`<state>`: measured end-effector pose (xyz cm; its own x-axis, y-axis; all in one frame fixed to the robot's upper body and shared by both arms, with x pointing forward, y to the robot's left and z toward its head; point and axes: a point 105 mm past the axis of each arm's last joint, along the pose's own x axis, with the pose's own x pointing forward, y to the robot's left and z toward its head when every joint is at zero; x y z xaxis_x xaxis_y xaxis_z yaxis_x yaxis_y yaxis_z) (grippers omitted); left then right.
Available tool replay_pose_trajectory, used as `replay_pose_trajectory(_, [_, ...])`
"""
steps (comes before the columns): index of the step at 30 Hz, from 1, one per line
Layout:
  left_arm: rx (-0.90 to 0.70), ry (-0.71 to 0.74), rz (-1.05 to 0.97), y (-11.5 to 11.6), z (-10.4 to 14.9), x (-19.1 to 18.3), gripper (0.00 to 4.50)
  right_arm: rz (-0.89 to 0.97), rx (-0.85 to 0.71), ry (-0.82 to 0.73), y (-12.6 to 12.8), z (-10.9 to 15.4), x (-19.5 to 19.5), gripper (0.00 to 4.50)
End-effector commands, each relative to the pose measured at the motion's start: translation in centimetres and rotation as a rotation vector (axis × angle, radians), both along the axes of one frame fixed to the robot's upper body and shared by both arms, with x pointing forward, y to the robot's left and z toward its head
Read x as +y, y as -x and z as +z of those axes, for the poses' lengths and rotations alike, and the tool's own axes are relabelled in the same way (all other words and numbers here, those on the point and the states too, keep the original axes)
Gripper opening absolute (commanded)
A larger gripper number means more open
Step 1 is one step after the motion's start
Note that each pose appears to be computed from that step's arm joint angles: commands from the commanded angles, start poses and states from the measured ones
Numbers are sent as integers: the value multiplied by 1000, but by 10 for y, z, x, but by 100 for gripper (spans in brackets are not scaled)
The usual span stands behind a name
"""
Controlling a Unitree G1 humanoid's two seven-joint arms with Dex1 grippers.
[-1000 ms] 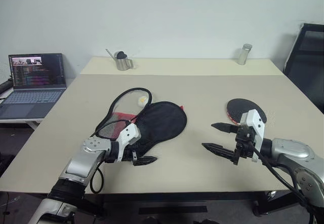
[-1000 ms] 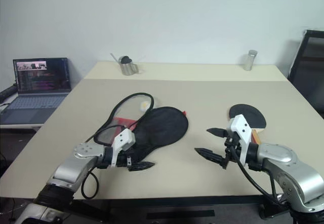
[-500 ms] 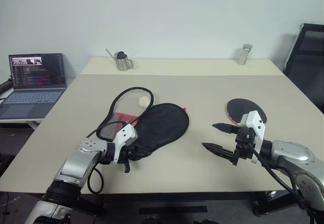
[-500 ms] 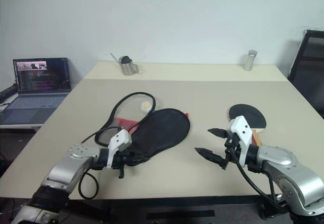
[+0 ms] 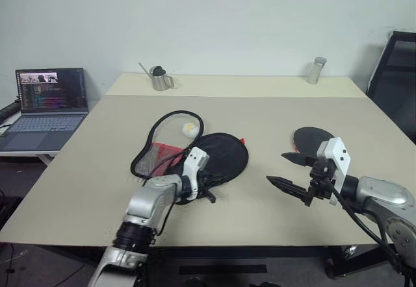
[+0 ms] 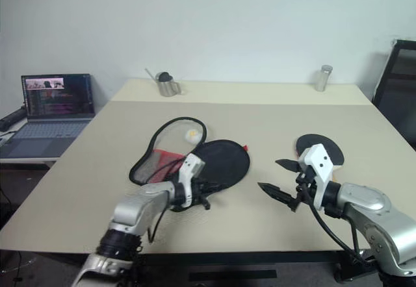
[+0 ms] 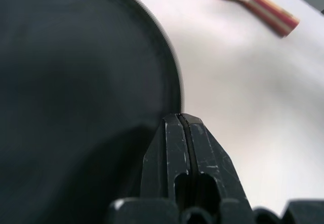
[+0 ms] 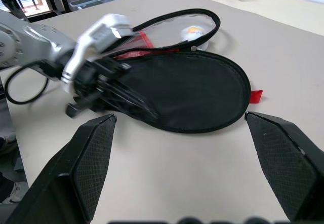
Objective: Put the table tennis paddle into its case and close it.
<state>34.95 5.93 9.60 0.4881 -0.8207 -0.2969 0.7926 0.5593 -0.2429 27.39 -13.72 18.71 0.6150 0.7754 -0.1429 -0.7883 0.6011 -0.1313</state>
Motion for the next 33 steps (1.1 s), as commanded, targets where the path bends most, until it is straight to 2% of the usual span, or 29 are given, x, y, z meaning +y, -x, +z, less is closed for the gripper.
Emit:
replay_pose_trajectory(1, [-58, -31, -77, 2, 16, -7, 3, 3, -60, -1, 4, 17, -1, 449])
replay_pose_trajectory(5, [-178, -165, -88, -3, 21, 22, 3, -7, -55, 1, 6, 16, -3, 449])
replay_pose_trajectory(8, [-248, -218, -62, -10, 24, 39, 60, -12, -43, -5, 8, 13, -2, 449])
replay_pose_trajectory(10, [-290, -261, -92, -6, 22, 44, 127, -11, -39, -7, 9, 12, -1, 449])
replay_pose_trajectory(15, [-246, -158, -203, 25, 25, 53, 310, -2, -34, -13, 9, 11, 1, 449])
replay_pose_trajectory(18, [-224, -184, -222, 33, 16, 62, 424, 0, -30, -15, 9, 9, 1, 449])
replay_pose_trajectory(19, [-223, -202, -222, 34, 13, 65, 448, 1, -28, -16, 10, 8, 1, 449])
replay_pose_trajectory(24, [-267, -287, -151, 24, 2, 71, 448, 2, -22, -21, 11, 5, 2, 449])
replay_pose_trajectory(33, [-196, -351, -201, 32, -21, 76, 448, -3, -23, -27, 12, 4, 3, 449])
